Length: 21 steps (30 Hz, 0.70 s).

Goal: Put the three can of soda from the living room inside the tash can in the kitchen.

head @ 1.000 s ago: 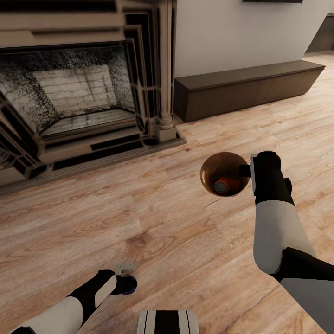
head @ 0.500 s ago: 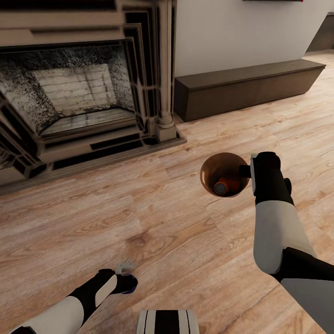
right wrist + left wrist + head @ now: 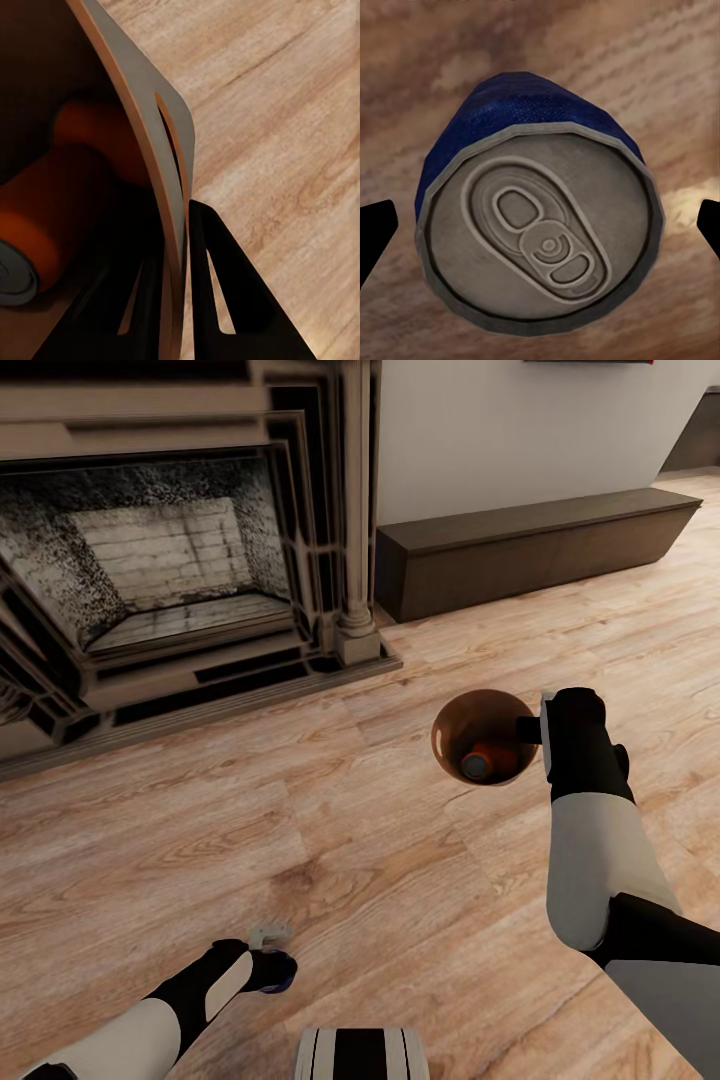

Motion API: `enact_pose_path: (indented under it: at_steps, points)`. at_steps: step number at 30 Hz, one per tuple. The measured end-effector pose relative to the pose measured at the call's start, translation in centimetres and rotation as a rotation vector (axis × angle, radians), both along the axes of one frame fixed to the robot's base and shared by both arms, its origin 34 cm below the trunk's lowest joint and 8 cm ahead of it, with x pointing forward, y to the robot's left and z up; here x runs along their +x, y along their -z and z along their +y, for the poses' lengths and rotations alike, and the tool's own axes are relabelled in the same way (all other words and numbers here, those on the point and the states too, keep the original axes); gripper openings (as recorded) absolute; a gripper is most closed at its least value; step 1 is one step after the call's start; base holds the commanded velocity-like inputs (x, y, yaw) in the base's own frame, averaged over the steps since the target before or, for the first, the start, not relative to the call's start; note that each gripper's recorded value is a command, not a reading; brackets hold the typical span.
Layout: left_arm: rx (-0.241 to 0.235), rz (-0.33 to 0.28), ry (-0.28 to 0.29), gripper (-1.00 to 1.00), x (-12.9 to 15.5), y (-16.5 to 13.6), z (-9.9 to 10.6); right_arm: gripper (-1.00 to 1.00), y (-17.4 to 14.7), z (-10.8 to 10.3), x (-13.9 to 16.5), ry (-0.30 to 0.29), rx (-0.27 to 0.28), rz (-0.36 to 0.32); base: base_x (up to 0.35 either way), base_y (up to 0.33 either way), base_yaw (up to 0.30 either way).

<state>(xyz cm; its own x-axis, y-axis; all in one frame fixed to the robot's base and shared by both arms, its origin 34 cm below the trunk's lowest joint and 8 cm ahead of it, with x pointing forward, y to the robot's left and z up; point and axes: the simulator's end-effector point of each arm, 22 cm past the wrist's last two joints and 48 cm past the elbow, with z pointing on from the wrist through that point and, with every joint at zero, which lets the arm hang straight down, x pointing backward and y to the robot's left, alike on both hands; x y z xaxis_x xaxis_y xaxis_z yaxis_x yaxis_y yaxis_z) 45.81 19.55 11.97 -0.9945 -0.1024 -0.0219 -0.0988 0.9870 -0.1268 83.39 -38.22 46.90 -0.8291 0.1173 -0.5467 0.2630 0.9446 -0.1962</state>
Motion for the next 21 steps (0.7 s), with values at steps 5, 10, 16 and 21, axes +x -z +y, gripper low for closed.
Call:
enact_pose_path:
  at_steps: [5,10,16,21]
  points:
    - [0.000,0.000,-0.001,1.00,0.0,0.0,0.0,-1.00,0.0,0.0,0.0,0.000,-0.003,0.001,0.000,0.000,0.000]
    - [-0.001,0.001,-0.004,-1.00,0.0,0.0,0.0,-1.00,0.0,0.0,0.0,0.000,-0.001,0.000,0.000,0.000,0.000]
    - [-0.001,-0.003,-0.006,-1.00,0.1,0.0,0.0,-1.00,0.0,-0.2,0.0,0.002,-0.004,0.001,0.000,0.000,0.000]
    - [-0.004,-0.041,-0.009,-1.00,1.2,-0.7,-0.1,-1.00,-1.3,-0.4,0.0,0.004,-0.006,-0.015,0.000,0.000,0.000]
